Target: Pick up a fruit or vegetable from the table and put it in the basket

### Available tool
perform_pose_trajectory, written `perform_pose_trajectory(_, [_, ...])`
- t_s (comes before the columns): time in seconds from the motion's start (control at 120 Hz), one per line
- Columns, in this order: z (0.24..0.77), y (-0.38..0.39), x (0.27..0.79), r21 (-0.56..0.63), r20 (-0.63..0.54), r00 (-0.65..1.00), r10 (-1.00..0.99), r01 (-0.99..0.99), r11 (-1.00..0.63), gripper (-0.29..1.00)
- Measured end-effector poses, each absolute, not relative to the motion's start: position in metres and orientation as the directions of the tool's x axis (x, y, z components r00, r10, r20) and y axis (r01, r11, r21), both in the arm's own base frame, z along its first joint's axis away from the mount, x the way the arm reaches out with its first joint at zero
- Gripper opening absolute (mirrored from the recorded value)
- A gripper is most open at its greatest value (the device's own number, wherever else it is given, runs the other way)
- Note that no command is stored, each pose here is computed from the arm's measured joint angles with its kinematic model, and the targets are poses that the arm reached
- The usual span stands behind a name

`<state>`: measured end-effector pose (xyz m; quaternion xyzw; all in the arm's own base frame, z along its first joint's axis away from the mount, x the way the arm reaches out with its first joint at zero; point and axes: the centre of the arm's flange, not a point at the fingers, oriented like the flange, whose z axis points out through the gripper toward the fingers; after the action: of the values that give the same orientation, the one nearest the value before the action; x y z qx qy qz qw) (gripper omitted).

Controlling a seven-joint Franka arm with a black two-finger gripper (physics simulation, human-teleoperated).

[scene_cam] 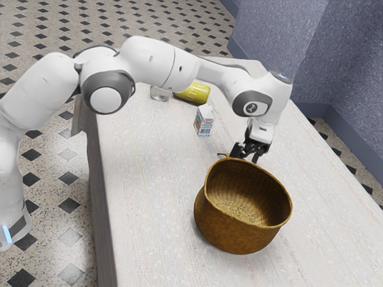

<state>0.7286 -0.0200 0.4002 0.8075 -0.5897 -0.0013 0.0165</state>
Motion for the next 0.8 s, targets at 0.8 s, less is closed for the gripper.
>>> perform_pose_trajectory(0.8, [0.4008, -0.0242, 0.7287, 0.024, 0.020, 0.304, -0.952, -0.952, -0.304, 0.32])
